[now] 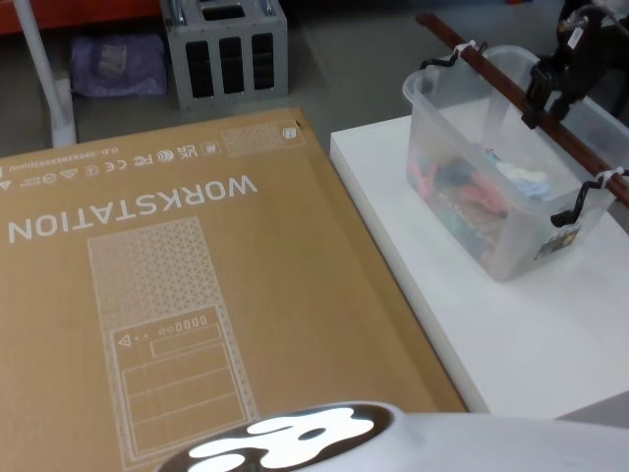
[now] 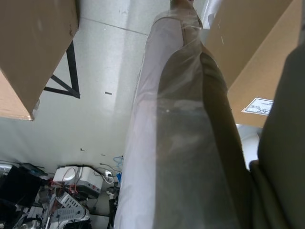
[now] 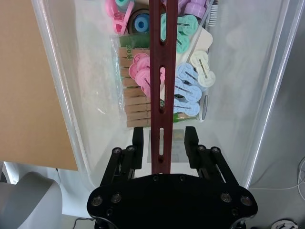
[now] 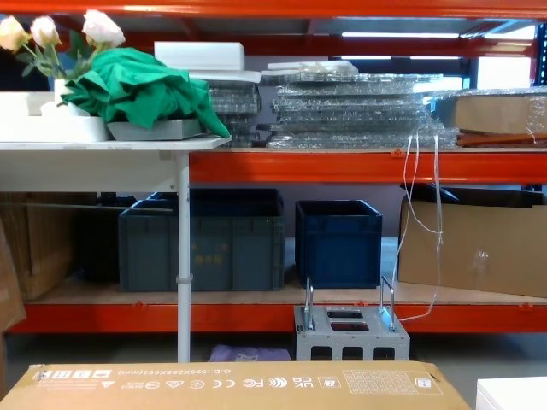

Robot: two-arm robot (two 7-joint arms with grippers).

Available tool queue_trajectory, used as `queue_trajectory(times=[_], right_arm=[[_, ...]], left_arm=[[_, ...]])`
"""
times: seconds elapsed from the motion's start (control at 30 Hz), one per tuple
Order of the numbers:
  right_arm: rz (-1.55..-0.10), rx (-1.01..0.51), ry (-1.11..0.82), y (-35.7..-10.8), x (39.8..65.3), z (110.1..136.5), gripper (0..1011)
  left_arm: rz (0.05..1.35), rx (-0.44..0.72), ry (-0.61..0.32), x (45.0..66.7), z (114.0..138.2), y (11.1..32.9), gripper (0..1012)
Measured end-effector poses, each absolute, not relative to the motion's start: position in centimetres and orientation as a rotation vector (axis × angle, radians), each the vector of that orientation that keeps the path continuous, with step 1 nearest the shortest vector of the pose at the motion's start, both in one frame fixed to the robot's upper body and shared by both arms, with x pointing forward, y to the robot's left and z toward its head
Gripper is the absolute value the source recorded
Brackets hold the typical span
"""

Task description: Use one hand to grasp the basket and place it at the designated location.

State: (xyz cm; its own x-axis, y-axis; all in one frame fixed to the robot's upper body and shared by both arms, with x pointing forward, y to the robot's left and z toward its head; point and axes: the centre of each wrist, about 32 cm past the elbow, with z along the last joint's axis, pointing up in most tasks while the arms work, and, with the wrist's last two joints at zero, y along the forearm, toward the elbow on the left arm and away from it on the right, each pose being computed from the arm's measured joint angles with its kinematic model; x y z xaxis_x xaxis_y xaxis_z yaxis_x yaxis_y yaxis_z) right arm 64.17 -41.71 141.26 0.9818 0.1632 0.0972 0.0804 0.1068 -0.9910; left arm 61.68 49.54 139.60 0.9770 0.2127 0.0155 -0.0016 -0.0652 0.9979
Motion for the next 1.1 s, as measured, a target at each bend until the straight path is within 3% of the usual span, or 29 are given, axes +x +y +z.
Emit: queue_trajectory(times=[0.4,0.6,1.1], right_arm=[[0.020,-1.459,-0.225,-42.2,63.6,142.2,859],[-0.031,-1.445,-0.252,-42.9,62.8,143.8,1001],[-0.089,-1.426,-0.294,-43.5,61.5,146.2,1000]], left_arm=[[0.177,1.629,0.163,61.7,139.6,49.5,0],[0.177,1.629,0.163,61.7,139.6,49.5,0],[0.177,1.629,0.163,61.7,139.6,49.5,0]])
